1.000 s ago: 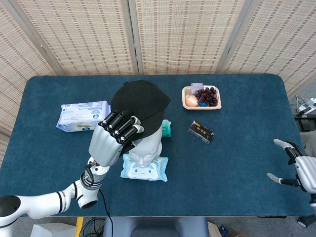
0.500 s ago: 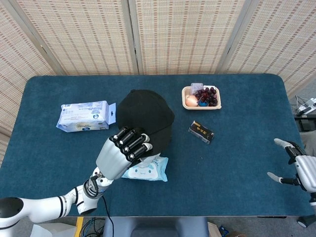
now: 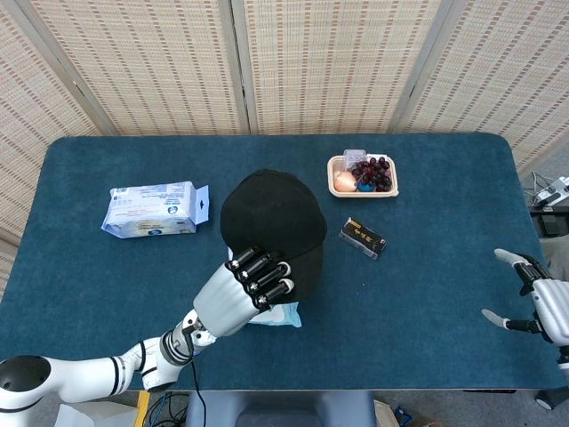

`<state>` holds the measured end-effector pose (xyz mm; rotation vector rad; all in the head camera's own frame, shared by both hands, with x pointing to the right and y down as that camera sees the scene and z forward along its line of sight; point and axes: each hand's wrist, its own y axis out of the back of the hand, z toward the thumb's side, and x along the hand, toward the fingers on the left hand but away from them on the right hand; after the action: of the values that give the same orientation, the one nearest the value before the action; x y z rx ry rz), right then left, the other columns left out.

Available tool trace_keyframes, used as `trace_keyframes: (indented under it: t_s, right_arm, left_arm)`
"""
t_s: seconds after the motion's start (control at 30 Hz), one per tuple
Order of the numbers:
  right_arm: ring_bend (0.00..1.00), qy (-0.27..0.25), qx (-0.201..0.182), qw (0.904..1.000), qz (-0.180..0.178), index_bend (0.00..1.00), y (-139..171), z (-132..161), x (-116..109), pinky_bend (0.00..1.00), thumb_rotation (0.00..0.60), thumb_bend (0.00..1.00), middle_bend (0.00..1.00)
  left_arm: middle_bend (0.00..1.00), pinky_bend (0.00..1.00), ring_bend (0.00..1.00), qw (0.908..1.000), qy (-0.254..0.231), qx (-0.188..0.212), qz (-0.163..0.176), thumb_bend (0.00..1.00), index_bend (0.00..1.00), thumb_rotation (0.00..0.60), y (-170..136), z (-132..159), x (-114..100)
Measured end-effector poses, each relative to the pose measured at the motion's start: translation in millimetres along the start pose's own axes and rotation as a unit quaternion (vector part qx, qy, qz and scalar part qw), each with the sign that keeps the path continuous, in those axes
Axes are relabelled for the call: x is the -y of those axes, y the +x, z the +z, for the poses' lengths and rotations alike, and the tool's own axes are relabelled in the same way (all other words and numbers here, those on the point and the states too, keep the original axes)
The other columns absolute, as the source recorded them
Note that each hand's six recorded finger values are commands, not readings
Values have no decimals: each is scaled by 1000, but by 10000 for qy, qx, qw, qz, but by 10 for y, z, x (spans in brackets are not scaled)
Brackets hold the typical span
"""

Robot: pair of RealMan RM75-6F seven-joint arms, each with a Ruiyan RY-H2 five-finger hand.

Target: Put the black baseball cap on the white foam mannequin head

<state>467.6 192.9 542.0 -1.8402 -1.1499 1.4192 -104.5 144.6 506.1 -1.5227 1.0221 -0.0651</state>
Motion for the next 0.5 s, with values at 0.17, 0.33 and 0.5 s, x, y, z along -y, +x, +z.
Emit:
trace_keyframes:
  t_s: [0.17, 0.33, 0.5]
  right_arm:
    - [142, -14, 0, 10000, -2, 163, -1, -2, -2, 483, 600, 0, 221]
    - [142, -20, 1, 10000, -3, 162, -1, -4, -4, 483, 600, 0, 221]
    - [142, -22, 0, 10000, -1, 163, -1, -6, -4, 483, 600, 0, 221]
  left_arm:
    - [553, 506, 390, 9999, -7, -14, -135, 290, 717, 600, -27, 0, 82]
    - [553, 506, 388, 9997, 13, -71, -253, 290, 703, 600, -49, -26, 158]
    - [553, 506, 387, 9994, 31, -95, -318, 290, 698, 600, -99, -37, 200]
